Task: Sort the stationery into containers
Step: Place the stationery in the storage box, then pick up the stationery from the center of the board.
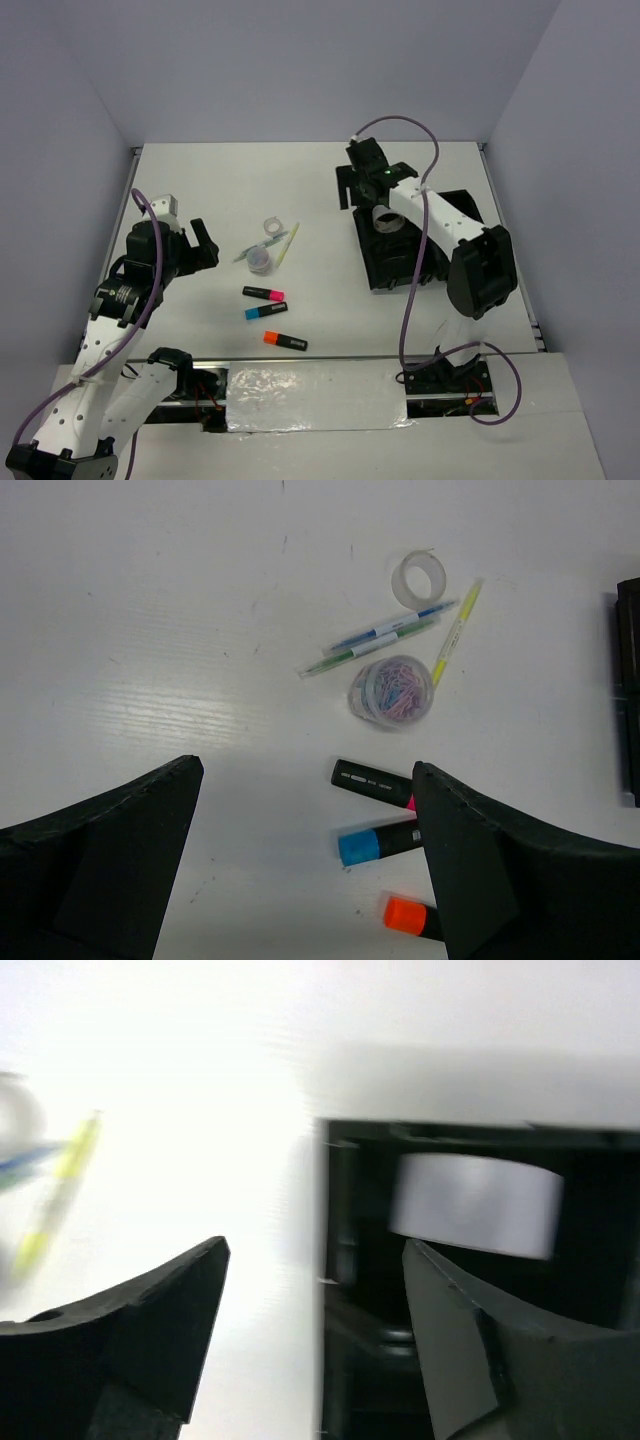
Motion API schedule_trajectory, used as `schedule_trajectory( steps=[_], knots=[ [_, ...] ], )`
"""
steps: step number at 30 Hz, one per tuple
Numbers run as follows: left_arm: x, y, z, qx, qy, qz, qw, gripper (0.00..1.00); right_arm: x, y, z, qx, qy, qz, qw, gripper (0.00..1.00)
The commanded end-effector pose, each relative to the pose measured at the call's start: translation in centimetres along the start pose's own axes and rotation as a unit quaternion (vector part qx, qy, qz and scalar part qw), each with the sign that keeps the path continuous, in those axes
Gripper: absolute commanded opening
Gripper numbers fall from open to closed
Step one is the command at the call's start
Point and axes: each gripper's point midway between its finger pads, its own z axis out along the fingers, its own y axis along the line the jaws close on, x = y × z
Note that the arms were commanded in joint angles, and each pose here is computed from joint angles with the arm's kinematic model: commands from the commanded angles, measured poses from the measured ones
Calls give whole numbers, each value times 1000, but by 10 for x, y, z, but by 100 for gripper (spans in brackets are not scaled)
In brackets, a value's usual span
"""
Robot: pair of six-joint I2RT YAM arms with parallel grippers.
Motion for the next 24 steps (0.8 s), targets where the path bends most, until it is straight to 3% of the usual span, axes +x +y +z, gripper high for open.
schedule_trajectory(
  steps=[1, 3, 7, 10, 12, 13, 17, 24],
  knots=[
    [-13, -4, -1, 9, -25, 8, 1000, 99, -31, 68, -19, -83, -51, -46, 994, 82],
    [-15, -2, -2, 3, -30, 5, 1000, 99, -30, 97, -11, -116, -54, -64, 990, 100],
    [-19, 2, -7, -7, -43, -2, 999, 99, -46, 140, 10, -141, -53, -66, 986, 99],
    [-18, 2, -8, -7, -45, -3, 999, 99, -49, 156, 38, -147, -36, -54, 987, 90],
    [-19, 2, -7, -5, -44, -3, 999, 99, -53, 174, 44, -170, -35, -55, 983, 76],
    [-18, 1, -6, -4, -41, -2, 999, 99, -42, 184, 59, -180, -20, -61, 982, 74],
    [-17, 0, -5, -2, -36, 1, 999, 99, -28, 206, 81, -192, -6, -73, 979, 67],
    [-17, -1, -5, 2, -37, 2, 999, 99, -8, 222, 85, -229, 8, -56, 972, 66]
  ],
)
